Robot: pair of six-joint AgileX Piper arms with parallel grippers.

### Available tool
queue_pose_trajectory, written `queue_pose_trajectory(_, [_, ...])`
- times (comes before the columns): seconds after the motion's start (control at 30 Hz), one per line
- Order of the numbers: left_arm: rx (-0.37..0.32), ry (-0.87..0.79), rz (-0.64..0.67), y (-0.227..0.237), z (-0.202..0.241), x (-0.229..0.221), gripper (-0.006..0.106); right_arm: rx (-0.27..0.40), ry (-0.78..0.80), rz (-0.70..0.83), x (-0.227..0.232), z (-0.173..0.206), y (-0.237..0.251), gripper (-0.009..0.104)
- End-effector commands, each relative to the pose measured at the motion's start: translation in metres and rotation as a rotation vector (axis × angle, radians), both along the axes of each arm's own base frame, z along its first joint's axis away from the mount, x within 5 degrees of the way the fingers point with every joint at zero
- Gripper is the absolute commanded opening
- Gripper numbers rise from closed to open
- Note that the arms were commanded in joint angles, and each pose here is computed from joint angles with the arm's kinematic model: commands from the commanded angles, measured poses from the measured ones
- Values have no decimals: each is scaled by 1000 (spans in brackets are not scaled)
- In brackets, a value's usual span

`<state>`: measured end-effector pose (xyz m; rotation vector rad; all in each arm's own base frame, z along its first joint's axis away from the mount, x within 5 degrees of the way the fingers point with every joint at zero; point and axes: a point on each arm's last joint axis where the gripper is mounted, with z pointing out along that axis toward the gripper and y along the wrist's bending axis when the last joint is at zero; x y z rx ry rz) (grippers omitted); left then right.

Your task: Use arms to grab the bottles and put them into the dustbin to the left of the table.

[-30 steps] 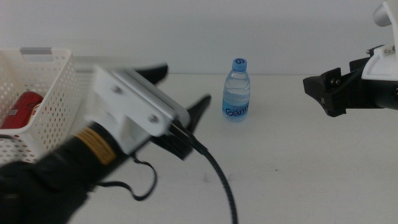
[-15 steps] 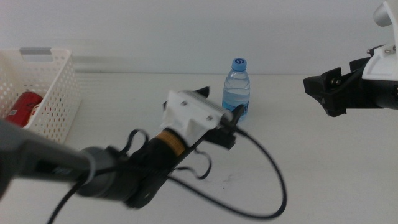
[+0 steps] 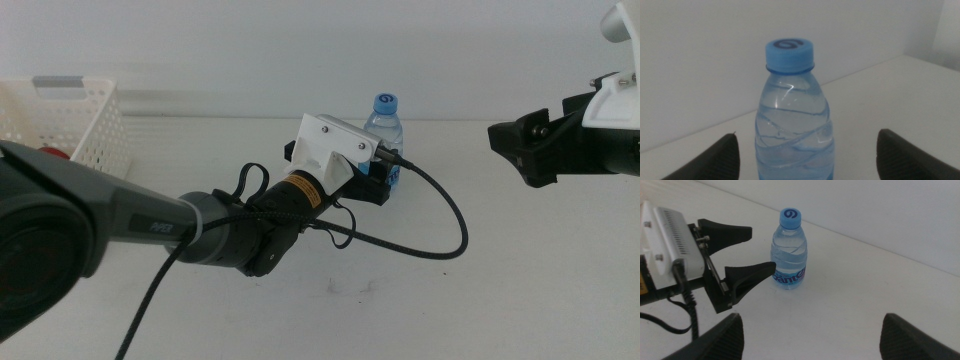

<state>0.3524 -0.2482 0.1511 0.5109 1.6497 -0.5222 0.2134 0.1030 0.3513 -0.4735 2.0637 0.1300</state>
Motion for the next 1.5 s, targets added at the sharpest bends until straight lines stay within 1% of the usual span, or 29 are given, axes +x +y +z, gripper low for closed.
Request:
queue_pose_trajectory(0.0, [-34,12,-6,-3,-2,6,94,-5,-14,8,0,2,0,88])
queue_pose_trajectory(0.23, [-50,-2,1,-18,-16,29,94,-5,-12,7,-1,1,0,88])
queue_pose_trajectory(0.67, [-64,-13,16,-40,-60,63,94,-5,-12,7,-1,1,0,88])
queue_pose_trajectory(0.73, [-60,-18,15,-40,-61,65,94,-5,-12,7,-1,1,0,88])
queue_pose_trajectory(0.77, [-47,-9,15,-41,-65,65,94,-5,-12,7,-1,1,0,88])
queue_pose_trajectory(0.83, [-40,5,29,-40,-67,67,91,-5,-12,7,-1,1,0,88])
queue_pose_trajectory(0.87, [-47,20,49,-38,-67,68,86,-5,-12,7,-1,1,0,88])
queue_pose_trajectory(0.93, [-68,29,81,-34,-67,71,70,-5,-12,7,-1,1,0,88])
queue_pose_trajectory(1.03, [-71,11,80,-30,-59,73,29,-5,-12,7,-1,1,0,88])
queue_pose_trajectory(1.07, [-62,21,69,-30,-53,71,14,-5,-12,7,-1,1,0,88])
queue_pose_trajectory(1.1, [-37,35,59,-28,-42,67,2,-5,-12,7,-1,1,0,88])
queue_pose_trajectory(1.13, [0,65,47,-26,-33,62,-2,-5,-12,7,-1,1,0,88])
queue_pose_trajectory(1.2, [61,135,36,-17,-1,47,-2,-5,-12,7,-1,1,0,88])
queue_pose_trajectory(1.23, [80,171,43,-13,14,41,-2,-5,-12,7,-1,1,0,88])
queue_pose_trajectory(1.33, [168,296,75,9,74,13,-2,-5,-12,7,-1,1,0,88])
queue_pose_trajectory(1.37, [219,364,90,18,93,1,-2,-5,-12,7,-1,1,0,88])
queue_pose_trajectory(1.47, [335,499,137,49,140,-26,-2,-5,-12,7,-1,1,0,88])
